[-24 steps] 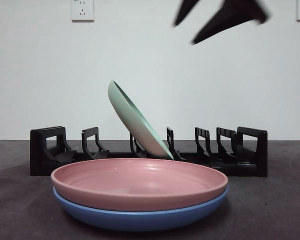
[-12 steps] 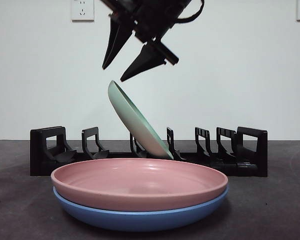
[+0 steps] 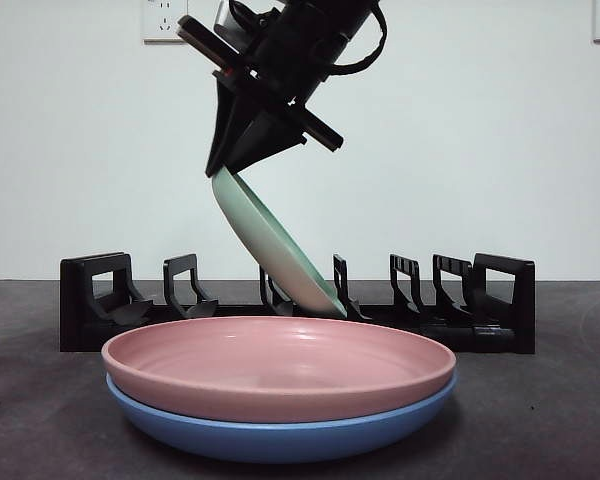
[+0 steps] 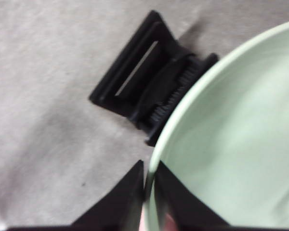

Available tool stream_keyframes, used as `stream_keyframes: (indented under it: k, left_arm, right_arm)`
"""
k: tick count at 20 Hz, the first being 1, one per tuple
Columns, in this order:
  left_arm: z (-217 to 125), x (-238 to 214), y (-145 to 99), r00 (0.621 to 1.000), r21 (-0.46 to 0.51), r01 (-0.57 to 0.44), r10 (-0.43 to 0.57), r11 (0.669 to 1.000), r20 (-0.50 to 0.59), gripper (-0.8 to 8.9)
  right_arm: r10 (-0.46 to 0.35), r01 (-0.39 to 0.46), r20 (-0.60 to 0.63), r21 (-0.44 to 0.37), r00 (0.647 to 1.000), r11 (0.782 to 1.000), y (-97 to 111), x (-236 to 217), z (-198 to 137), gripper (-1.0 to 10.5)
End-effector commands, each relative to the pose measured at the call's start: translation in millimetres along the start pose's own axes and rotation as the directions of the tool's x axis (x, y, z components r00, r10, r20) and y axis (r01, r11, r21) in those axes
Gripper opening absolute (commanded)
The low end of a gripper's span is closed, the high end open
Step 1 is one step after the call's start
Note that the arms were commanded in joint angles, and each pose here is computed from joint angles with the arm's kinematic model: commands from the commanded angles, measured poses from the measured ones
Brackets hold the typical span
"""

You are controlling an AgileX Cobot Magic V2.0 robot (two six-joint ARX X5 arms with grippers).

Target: Place the plate

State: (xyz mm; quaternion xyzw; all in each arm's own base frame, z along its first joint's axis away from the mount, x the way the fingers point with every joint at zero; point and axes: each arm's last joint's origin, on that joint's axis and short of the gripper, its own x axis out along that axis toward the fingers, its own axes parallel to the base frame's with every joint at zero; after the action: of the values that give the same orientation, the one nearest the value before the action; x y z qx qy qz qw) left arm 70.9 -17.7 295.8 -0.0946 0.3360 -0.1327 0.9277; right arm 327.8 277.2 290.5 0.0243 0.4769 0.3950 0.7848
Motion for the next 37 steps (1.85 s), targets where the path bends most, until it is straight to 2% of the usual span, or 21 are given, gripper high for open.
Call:
stream_keyframes:
  k: [1, 4, 7, 12, 14, 17, 22, 26, 28, 30, 31, 33, 36, 37]
  left_arm:
    - [3, -2, -1, 1.000, 0.002, -0.002, 0.002, 1.000, 0.020, 4.12]
    - [3, -2, -1, 1.000, 0.002, -0.002, 0.002, 1.000, 0.020, 4.12]
    - [3, -2, -1, 1.000, 0.003, -0.002, 0.002, 1.000, 0.022, 4.11]
    - [5, -2, -1, 0.999, 0.006, -0.003, 0.002, 1.000, 0.040, 4.11]
    - [5, -2, -1, 0.999, 0.005, -0.009, 0.009, 1.000, 0.041, 4.10]
    - [5, -2, -1, 0.999, 0.004, -0.020, 0.020, 1.000, 0.043, 4.10]
    - [5, -2, -1, 0.999, -0.018, -0.019, 0.020, 1.000, 0.047, 4.10]
    - [5, -2, -1, 0.999, -0.021, -0.019, 0.020, 1.000, 0.046, 4.10]
    - [5, -2, -1, 0.999, -0.021, -0.019, 0.020, 1.000, 0.046, 4.07]
    - [5, -2, -1, 0.999, -0.021, -0.019, 0.020, 1.000, 0.046, 4.07]
    - [5, -2, -1, 0.999, -0.021, -0.019, 0.020, 1.000, 0.045, 4.07]
    - [5, -2, -1, 0.999, -0.021, -0.020, 0.020, 1.000, 0.044, 4.07]
    - [4, -2, 0, 0.999, -0.022, -0.020, 0.021, 1.000, 0.041, 4.07]
    - [4, -2, 0, 0.999, -0.022, -0.020, 0.021, 1.000, 0.041, 4.07]
  right_arm:
    - [-0.018, 0.019, 0.017, -0.029, 1.000, 0.999, 4, 6, 4, 0.1]
    - [0.024, -0.022, 0.032, -0.040, 0.999, 0.999, 10, -1, 10, 0.1]
    - [0.100, -0.095, 0.076, -0.073, 0.992, 0.993, 28, -35, 26, 0.1]
    - [0.133, -0.092, 0.203, -0.198, 0.970, 0.976, 65, -119, 45, 0.1]
    - [0.151, -0.077, 0.260, -0.273, 0.954, 0.959, 77, -154, 41, 0.1]
    - [0.163, -0.040, 0.339, -0.340, 0.927, 0.939, 91, -199, 26, 0.1]
    - [0.208, 0.030, 0.512, -0.417, 0.833, 0.909, 112, -252, -24, 0.1]
    - [0.212, 0.085, 0.606, -0.424, 0.767, 0.902, 103, -254, -90, 0.1]
    - [0.219, 0.115, 0.667, -0.419, 0.712, 0.901, 96, -247, -124, 0.1]
    - [0.252, 0.088, 0.708, -0.406, 0.660, 0.909, 90, -238, -156, 0.1]
    - [0.257, 0.076, 0.710, -0.401, 0.655, 0.913, 87, -233, -170, 0.1]
    - [0.268, 0.044, 0.656, -0.417, 0.705, 0.908, 81, -218, -196, 0.1]
    - [0.216, 0.022, 0.421, -0.492, 0.881, 0.870, 76, -192, -227, 0.1]
    - [0.191, 0.019, 0.343, -0.525, 0.920, 0.851, 77, -183, -233, 0.1]
